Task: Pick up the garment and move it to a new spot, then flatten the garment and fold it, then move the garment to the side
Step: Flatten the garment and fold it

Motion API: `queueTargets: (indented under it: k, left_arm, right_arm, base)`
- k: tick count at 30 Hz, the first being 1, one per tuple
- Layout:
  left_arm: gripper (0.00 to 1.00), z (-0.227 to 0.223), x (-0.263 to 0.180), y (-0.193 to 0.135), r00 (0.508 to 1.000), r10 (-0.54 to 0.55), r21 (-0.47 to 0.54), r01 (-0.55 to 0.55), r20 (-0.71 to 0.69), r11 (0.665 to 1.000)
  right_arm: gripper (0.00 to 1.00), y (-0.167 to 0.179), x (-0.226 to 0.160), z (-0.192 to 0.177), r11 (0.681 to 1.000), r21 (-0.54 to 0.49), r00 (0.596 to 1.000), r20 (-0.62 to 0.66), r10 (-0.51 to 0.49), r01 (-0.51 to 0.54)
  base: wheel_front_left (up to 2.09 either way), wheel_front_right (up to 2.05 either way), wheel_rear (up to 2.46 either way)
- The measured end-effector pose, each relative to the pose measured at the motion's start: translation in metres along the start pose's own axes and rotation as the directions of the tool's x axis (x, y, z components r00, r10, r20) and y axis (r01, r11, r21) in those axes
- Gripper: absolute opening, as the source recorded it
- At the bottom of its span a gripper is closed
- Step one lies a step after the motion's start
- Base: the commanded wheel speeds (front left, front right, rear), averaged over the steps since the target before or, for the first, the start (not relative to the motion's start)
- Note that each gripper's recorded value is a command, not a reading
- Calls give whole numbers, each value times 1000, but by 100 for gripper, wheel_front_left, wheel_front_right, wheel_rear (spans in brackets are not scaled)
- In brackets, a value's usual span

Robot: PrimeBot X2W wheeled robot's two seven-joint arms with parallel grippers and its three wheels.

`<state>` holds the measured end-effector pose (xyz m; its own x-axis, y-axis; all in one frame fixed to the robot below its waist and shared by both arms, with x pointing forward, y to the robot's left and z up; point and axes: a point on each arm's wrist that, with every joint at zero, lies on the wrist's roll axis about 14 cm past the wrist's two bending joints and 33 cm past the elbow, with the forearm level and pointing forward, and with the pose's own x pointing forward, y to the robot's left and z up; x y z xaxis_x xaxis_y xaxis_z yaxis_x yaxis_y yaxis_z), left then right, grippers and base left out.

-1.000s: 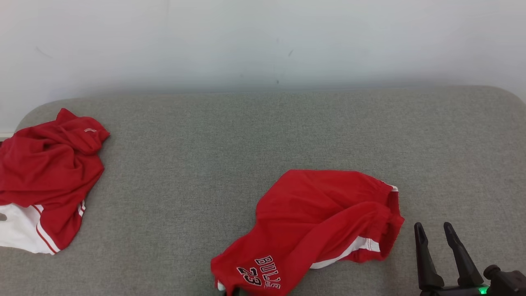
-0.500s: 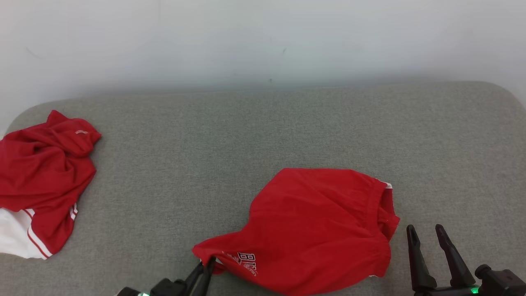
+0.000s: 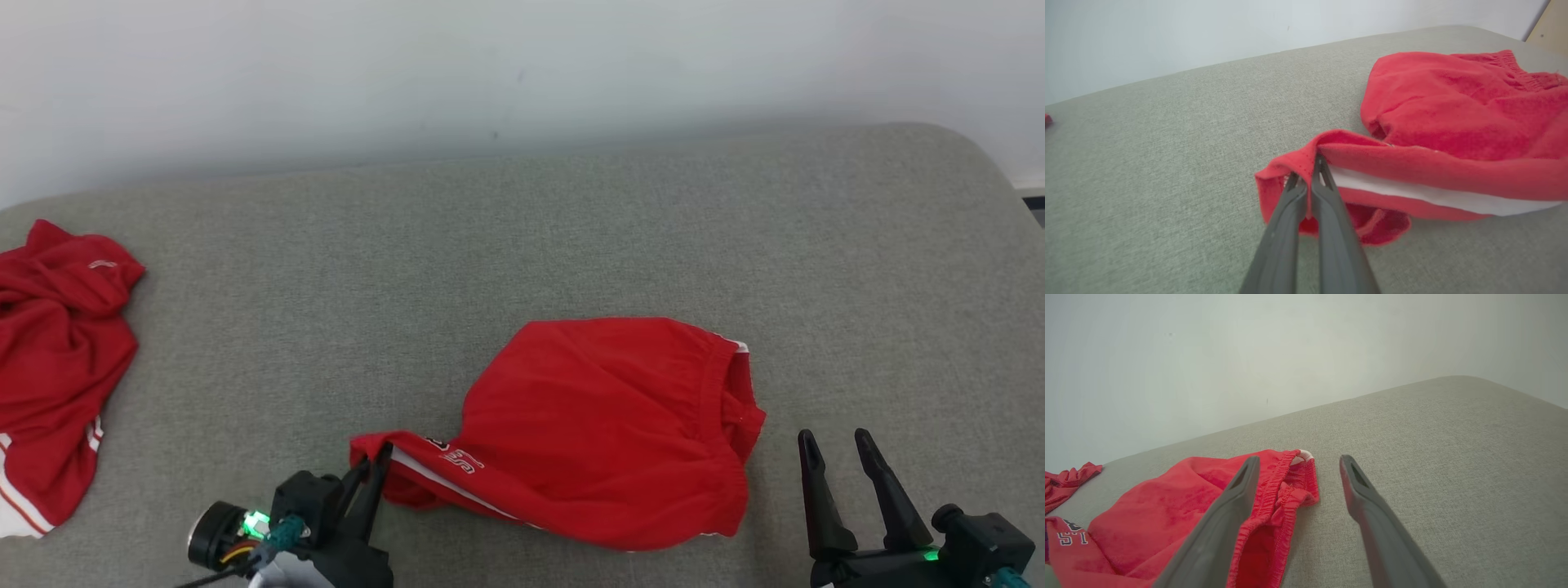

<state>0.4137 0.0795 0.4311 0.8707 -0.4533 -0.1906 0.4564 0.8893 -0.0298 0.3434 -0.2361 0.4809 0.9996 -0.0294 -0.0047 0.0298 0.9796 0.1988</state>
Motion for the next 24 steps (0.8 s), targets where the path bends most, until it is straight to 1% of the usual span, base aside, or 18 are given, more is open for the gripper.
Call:
queueTargets:
  k: [6, 7, 8, 9, 10, 11, 12, 20, 24]
  left_arm:
    - [0, 1, 14, 11, 1000, 19, -21, -20, -8, 1000]
    - [3, 0, 15, 13, 1000, 23, -20, -23, -13, 1000]
    - [13, -1, 16, 14, 1000, 25, -21, -25, -16, 999]
    - [36, -1, 16, 14, 1000, 27, -22, -27, -16, 999]
    - [49, -1, 16, 14, 999, 28, -23, -28, -16, 999]
    - [97, 0, 16, 15, 999, 31, -24, -32, -14, 999]
    - [100, 1, 15, 16, 999, 37, -27, -38, -10, 999]
    - [100, 4, 2, 23, 996, 85, -53, -85, 9, 995]
    - [100, 15, -9, 22, 992, 111, -71, -107, 60, 992]
  right_arm:
    - [100, -8, 0, -4, 1000, -5, 1000, -15, -26, 26]
    - [100, -9, 0, -4, 1000, -5, 999, -16, -28, 27]
    - [100, -10, 0, -5, 1000, -5, 999, -17, -30, 30]
    - [100, -10, 0, -5, 999, -5, 999, -18, -31, 31]
    - [100, -11, 0, -5, 999, -5, 999, -19, -34, 34]
    - [100, -11, 0, -6, 999, -4, 999, -20, -34, 34]
    - [100, -10, 0, -6, 999, -3, 999, -21, -33, 33]
    - [100, -1, 3, -5, 1000, 8, 1000, -12, -9, 9]
    - [100, 4, 4, -3, 1000, 13, 1000, -4, 5, -5]
  base:
    - [0, 0, 0]
    - [0, 0, 0]
    - [0, 0, 0]
    - [0, 0, 0]
    - [0, 0, 0]
    - [0, 0, 0]
    - [0, 0, 0]
    - [0, 0, 0]
    - [0, 0, 0]
